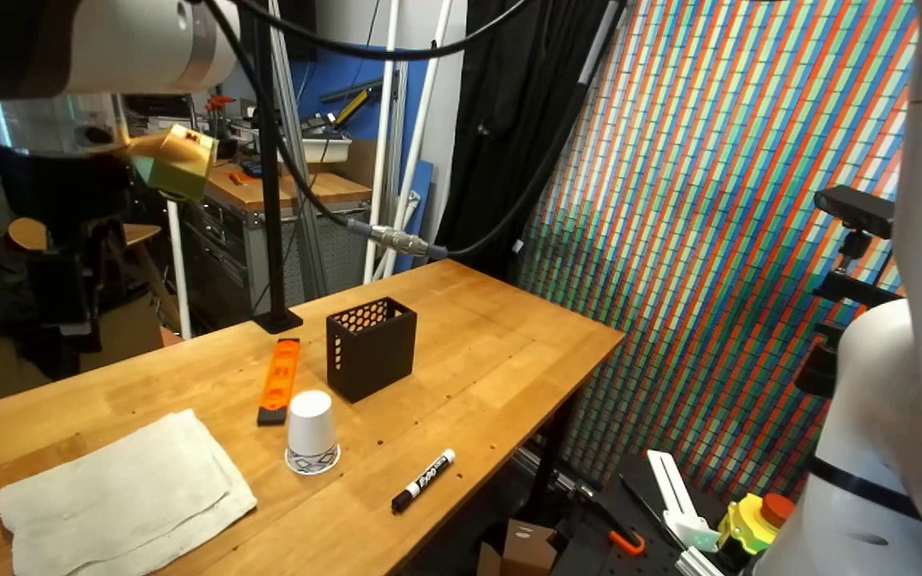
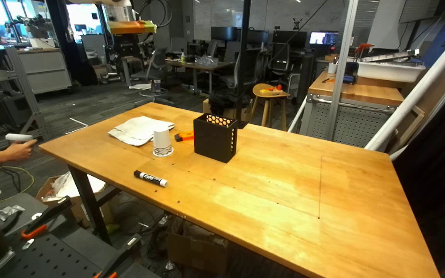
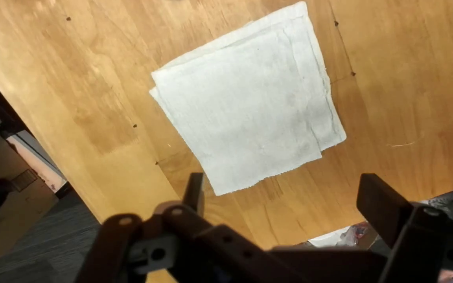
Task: Pick up the cloth and put it in the box
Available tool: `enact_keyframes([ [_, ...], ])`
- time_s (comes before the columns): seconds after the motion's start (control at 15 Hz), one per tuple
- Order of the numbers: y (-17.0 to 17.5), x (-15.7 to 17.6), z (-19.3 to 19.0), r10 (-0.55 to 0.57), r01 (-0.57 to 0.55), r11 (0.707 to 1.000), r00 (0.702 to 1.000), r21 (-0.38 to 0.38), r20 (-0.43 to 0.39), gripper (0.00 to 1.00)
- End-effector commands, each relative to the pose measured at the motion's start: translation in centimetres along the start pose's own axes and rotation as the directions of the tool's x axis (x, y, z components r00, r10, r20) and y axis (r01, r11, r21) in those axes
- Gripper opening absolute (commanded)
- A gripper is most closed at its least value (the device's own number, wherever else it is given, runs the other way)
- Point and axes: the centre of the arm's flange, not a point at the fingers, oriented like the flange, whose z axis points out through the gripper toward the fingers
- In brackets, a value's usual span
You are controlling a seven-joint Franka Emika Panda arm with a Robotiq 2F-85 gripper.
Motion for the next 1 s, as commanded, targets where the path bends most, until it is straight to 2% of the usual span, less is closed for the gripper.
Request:
enact_keyframes([
  [0.0,3.2,1.5,4.5,-0.009,0.009,1.000,1.000,0.004,-0.007,1.00],
  [0.33,4.9,0.7,12.2,0.005,-0.005,1.000,1.000,0.017,-0.011,1.00],
  [0.73,6.0,0.3,19.4,0.009,-0.009,1.000,0.999,-0.004,-0.035,1.00],
  [0.93,5.7,-0.2,22.6,0.025,-0.025,1.000,0.999,0.011,-0.038,1.00],
])
